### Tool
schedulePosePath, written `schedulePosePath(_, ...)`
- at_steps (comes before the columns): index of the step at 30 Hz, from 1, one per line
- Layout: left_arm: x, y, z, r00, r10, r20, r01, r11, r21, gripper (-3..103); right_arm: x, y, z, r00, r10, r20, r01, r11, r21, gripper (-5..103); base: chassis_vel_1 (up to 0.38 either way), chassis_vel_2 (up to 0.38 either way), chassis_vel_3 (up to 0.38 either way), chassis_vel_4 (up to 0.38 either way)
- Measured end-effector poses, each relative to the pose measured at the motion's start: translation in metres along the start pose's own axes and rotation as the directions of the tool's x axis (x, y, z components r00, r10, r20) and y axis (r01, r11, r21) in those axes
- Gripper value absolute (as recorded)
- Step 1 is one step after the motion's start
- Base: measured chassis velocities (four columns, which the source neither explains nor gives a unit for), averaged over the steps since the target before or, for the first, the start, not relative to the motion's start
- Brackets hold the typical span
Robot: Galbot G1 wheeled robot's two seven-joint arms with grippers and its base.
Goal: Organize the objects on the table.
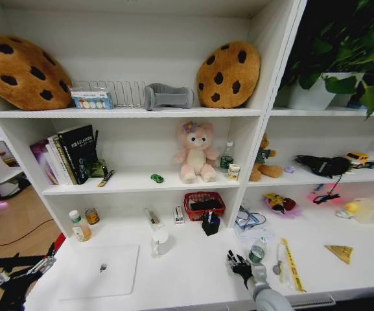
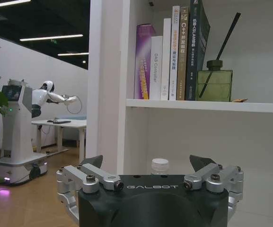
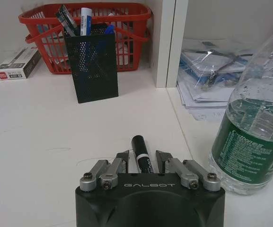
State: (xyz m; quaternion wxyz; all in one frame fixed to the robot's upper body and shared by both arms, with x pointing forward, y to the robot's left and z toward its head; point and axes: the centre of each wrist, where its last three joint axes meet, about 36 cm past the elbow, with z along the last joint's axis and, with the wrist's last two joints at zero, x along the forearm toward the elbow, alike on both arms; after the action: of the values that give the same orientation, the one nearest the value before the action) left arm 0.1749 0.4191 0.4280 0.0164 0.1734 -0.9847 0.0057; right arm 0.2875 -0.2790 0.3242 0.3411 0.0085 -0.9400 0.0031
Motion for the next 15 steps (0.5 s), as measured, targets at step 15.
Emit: schedulePosePath(15,-0.0013,0.0016,0.0004,1.0,-0.009,0.006,0.009,1.0,0.003,100,0.0041,0.003,-0.0032,1.0,-0.004,0.025,0.003,1.0,0.014,11,0.0,0.0,0.0,0.0)
